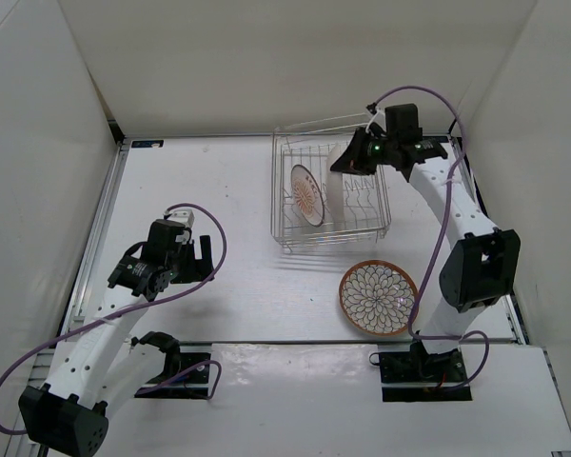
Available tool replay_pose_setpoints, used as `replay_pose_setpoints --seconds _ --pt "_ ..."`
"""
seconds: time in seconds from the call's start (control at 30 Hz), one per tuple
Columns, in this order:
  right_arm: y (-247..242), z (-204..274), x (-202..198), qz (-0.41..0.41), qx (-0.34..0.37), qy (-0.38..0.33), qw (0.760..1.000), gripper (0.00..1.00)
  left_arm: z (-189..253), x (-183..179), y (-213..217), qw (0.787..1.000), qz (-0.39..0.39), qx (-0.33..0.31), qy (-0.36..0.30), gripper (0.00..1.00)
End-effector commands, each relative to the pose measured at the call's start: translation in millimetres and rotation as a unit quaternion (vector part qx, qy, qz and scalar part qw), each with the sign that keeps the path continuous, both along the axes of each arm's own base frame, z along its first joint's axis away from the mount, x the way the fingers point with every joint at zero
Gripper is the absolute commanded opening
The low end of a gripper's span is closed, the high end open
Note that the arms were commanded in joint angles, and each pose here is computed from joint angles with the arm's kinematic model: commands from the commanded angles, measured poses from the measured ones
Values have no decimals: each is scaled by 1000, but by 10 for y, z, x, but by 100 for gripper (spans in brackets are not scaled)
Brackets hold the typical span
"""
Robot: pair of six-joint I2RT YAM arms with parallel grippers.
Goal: Unload the plates from the dish rack
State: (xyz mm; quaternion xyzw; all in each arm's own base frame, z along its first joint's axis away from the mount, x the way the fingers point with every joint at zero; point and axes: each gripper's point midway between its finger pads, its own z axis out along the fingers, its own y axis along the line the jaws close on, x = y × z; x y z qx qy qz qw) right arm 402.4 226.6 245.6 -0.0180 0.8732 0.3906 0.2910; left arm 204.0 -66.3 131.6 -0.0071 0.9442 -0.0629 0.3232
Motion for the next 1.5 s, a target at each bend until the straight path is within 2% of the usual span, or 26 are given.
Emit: replay_pose_setpoints --seconds 0.0,0.1,0.27,0.3,0.4,0.53,0.6,0.63,0.7,0.77,0.93,0.97,1.0,1.03,1.07,1.13,1.17,1.2,1.33,1.47 --pt "65 1388 136 37 73 -200 976 0 145 53 -28 1000 -2 -9 -21 100" --pt "124 1337 164 46 108 -210 971 0 144 53 -18 1000 0 -7 -24 100" --pt "224 1048 165 76 170 -139 973 0 139 63 -15 1000 2 -6 -23 100" --pt "212 1132 214 81 179 -169 966 0 146 58 -26 1000 -1 -8 -23 100" --pt "216 999 219 80 187 -152 967 0 137 61 -20 1000 0 -6 -21 100" --pt "171 1084 209 80 179 -159 968 0 138 57 -22 1000 0 -7 -21 100" --pt "132 1349 207 77 170 -193 963 0 138 56 -25 1000 0 -8 -21 100" --pt "85 1328 185 69 156 -182 968 0 147 67 -31 1000 -1 -9 -23 100" --pt "32 1638 184 65 134 -232 961 0 137 59 -26 1000 -1 -7 -21 100" --pt "-61 1839 126 40 111 -236 965 0 137 59 -29 1000 0 -9 -21 100" --pt "-404 1890 -254 -14 8 -254 967 0 131 46 -24 1000 -1 -8 -19 100" --pt "-466 1572 -296 -22 -16 -214 977 0 147 51 -23 1000 1 -10 -24 100" --pt "-548 1735 -531 -32 -22 -239 970 0 139 53 -36 1000 -1 -12 -23 100" --pt "-583 1693 -599 -36 -28 -236 971 0 142 54 -43 1000 -2 -13 -23 100" --pt "-623 1370 -673 -41 -46 -193 979 0 133 49 -41 1000 -2 -13 -22 100" --pt "-719 1475 -990 -48 -55 -216 974 0 125 46 -54 1000 -4 -15 -18 100" --pt "-786 1236 -1091 -55 -74 -177 980 0 144 56 -54 1000 -4 -15 -20 100" --pt "-842 1236 -1306 -56 -77 -185 978 0 126 49 -52 1000 -4 -13 -15 100" --pt "-1028 744 -1775 -54 -126 -123 983 0 142 53 -45 1000 -3 -13 -22 100" --pt "-1127 441 -2058 -48 -151 -86 984 0 138 57 -46 1000 -3 -13 -21 100"
